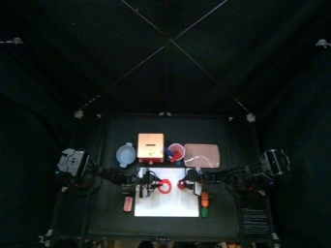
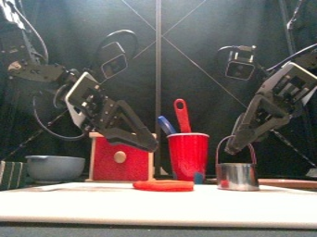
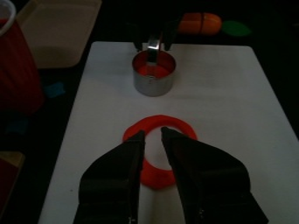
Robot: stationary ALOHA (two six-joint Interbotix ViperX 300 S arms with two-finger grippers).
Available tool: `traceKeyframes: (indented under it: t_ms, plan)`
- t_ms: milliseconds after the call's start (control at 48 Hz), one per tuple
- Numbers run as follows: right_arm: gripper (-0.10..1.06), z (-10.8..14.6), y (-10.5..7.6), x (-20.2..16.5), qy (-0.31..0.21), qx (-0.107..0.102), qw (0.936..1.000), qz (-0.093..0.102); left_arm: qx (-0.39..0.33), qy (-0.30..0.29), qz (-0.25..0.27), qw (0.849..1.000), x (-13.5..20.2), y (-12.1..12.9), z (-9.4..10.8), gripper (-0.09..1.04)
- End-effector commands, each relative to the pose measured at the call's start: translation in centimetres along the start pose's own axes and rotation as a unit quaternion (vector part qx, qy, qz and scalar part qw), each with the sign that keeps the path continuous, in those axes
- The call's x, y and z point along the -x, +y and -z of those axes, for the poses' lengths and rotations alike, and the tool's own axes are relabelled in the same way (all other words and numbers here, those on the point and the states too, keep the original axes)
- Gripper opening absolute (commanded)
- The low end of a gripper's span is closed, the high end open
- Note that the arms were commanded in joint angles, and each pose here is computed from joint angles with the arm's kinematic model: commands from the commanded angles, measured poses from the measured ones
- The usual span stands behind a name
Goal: Get the cutter from the drawer then cut the dough then place the extra dough in the bowl
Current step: Place the extra dough in the bowl
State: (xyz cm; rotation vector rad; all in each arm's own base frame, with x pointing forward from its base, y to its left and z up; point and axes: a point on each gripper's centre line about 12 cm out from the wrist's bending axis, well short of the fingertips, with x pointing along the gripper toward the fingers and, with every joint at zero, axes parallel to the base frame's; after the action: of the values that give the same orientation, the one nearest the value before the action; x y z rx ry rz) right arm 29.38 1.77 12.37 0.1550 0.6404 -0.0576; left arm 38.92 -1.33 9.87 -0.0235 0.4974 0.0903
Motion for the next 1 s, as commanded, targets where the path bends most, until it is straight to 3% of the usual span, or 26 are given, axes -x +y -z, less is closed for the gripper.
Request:
traceKeyframes:
  t_ms: [21,146,458,729,875,1000]
  plan:
    - [0.76,-0.5,0.0,0.0,-0.008,-0.001,1.0,-0.001,-0.011,0.019,0.009,1.0,-1.0,0.2,-1.7,0.77]
    - [0.76,-0.6,0.0,0.0,-0.009,0.0,1.0,-0.001,-0.03,0.049,0.017,0.998,-1.8,0.2,-1.6,0.84]
    - [0.76,-0.7,0.1,0.0,-0.011,-0.001,0.9999,-0.001,-0.039,0.079,0.021,0.996,-2.3,0.3,-0.3,0.82]
    - [0.76,-0.9,0.1,-0.1,-0.013,-0.001,0.9999,-0.002,-0.043,0.091,0.023,0.995,-2.6,0.3,0.6,0.64]
    - [0.76,-1.0,0.1,-0.1,-0.014,-0.003,0.9999,-0.002,-0.041,0.073,0.022,0.996,-1.5,0.5,-0.9,0.63]
    - [0.76,-1.1,0.1,-0.1,-0.015,-0.002,0.9999,-0.002,-0.052,0.039,0.027,0.998,2.5,0.7,-3.0,0.63]
